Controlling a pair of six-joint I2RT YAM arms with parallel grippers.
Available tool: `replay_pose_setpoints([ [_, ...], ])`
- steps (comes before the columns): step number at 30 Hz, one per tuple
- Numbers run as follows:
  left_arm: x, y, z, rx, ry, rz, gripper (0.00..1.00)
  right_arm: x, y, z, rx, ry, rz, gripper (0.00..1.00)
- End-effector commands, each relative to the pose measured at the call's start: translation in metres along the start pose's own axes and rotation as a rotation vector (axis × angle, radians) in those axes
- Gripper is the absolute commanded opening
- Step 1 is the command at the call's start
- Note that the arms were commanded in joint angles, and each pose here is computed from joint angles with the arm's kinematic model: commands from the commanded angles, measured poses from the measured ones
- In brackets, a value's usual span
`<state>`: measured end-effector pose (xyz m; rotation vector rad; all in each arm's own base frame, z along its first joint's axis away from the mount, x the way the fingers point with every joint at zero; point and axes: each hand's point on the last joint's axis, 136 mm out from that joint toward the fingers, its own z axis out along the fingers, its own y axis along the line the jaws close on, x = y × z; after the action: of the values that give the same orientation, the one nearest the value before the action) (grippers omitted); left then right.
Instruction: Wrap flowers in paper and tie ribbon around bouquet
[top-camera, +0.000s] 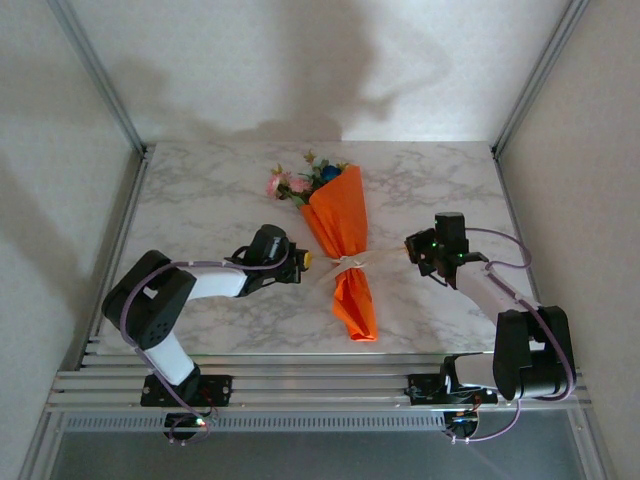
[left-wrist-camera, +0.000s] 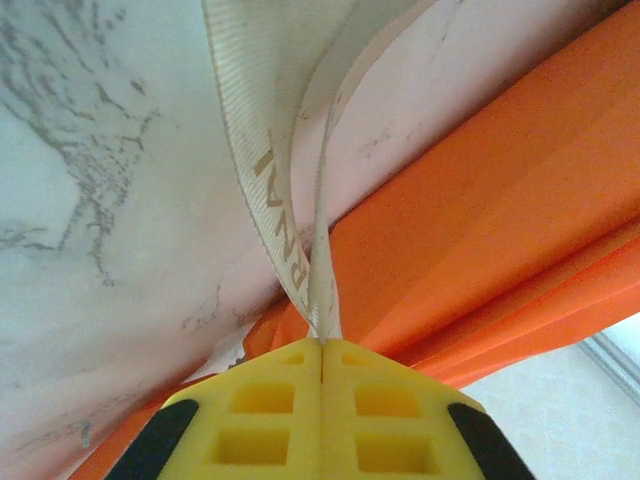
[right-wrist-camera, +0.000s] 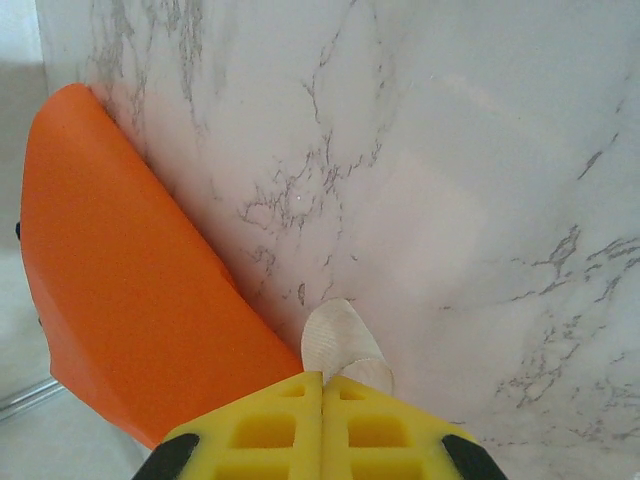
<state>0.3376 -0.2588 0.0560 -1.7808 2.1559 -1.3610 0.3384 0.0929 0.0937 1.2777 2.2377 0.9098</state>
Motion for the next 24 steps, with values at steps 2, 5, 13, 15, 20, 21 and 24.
replay_pose_setpoints([
  [2,-0.007,0.002,-0.009,-0.015,-0.019,0.016,0.00,-0.002,0.001,-0.009,-0.001,0.001,-0.018,0.00],
  [5,-0.009,0.003,-0.011,-0.020,-0.021,0.019,0.00,-0.004,-0.003,-0.012,0.006,-0.005,-0.018,0.00],
  [13,-0.016,0.004,-0.017,-0.026,-0.037,0.029,0.00,-0.012,-0.007,-0.018,0.002,-0.014,-0.005,0.00],
  [15,-0.017,0.003,-0.017,-0.026,-0.036,0.034,0.00,-0.012,-0.008,-0.018,0.003,-0.014,-0.005,0.00],
  [20,-0.017,0.000,-0.017,-0.030,-0.037,0.049,0.00,-0.014,-0.007,-0.020,-0.001,-0.018,-0.002,0.00],
  [21,-0.017,0.001,-0.017,-0.032,-0.036,0.049,0.00,-0.014,-0.008,-0.020,0.001,-0.017,-0.003,0.00],
  [24,-0.018,0.002,-0.017,-0.039,-0.034,0.052,0.00,-0.015,-0.008,-0.021,0.000,-0.020,0.000,0.00],
])
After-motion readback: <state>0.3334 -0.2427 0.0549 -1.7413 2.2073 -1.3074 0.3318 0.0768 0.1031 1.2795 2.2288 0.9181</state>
